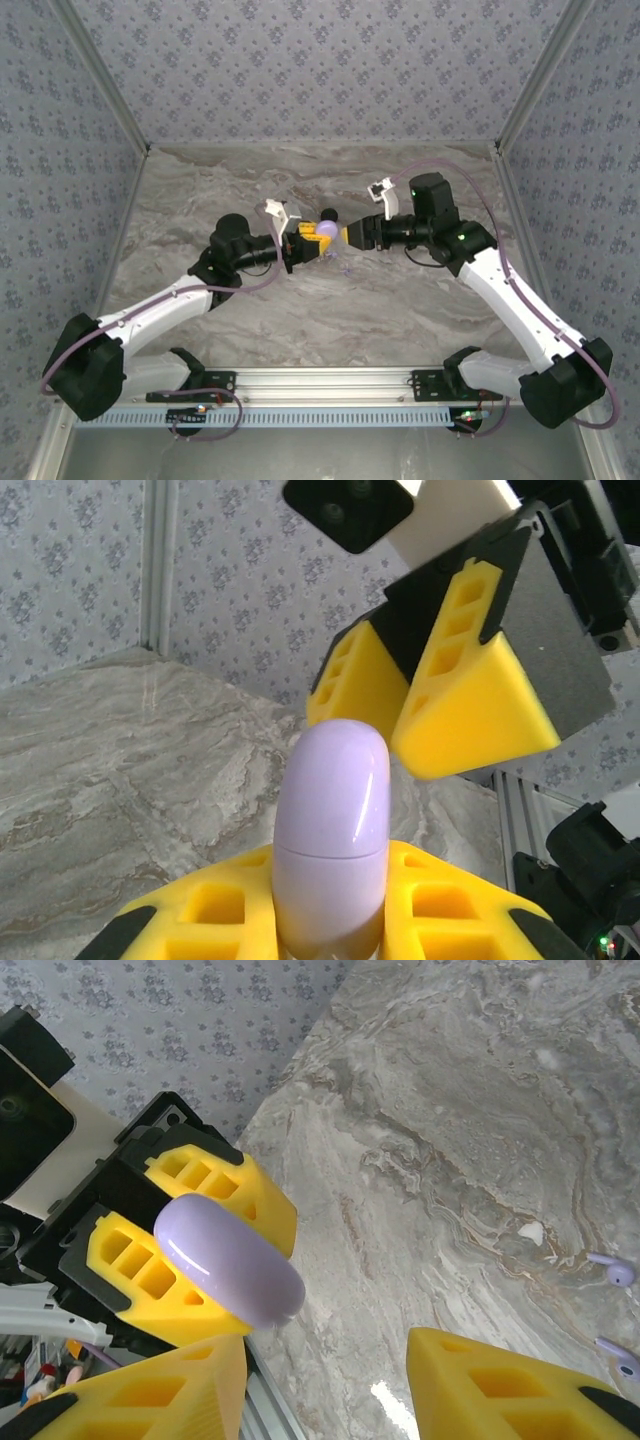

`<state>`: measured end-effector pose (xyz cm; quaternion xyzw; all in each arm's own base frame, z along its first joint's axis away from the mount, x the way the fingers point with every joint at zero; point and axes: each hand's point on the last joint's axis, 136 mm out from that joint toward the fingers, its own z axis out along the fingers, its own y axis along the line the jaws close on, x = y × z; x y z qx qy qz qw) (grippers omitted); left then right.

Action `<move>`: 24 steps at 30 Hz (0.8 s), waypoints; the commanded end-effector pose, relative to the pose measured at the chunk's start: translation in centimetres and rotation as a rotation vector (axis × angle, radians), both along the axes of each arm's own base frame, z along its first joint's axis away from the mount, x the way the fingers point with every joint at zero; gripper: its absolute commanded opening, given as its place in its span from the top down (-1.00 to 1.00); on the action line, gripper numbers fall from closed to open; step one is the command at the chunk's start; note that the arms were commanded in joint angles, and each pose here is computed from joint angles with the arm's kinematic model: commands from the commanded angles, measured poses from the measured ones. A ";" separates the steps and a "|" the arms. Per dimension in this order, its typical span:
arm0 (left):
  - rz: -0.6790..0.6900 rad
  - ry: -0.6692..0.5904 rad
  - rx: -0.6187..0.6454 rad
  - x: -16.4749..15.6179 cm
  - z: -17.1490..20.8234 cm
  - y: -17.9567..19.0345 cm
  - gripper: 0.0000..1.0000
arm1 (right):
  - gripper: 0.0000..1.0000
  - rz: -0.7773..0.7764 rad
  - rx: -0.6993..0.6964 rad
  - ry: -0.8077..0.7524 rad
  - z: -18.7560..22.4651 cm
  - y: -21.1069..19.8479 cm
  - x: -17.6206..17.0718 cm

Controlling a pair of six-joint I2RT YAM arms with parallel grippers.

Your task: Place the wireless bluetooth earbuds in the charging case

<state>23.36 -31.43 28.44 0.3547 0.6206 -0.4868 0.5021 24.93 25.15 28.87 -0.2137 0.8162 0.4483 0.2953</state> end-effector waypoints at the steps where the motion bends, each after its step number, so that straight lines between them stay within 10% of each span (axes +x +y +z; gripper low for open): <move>1: -0.045 -0.065 -0.006 -1.1 1.0 -0.1 0.60 | 0.03 0.043 0.004 -0.018 0.9 0.6 -0.4; 24: -0.105 -0.071 0.037 -2.2 0.4 -1.1 0.55 | -0.04 -0.019 -0.070 0.019 -0.6 0.7 1.1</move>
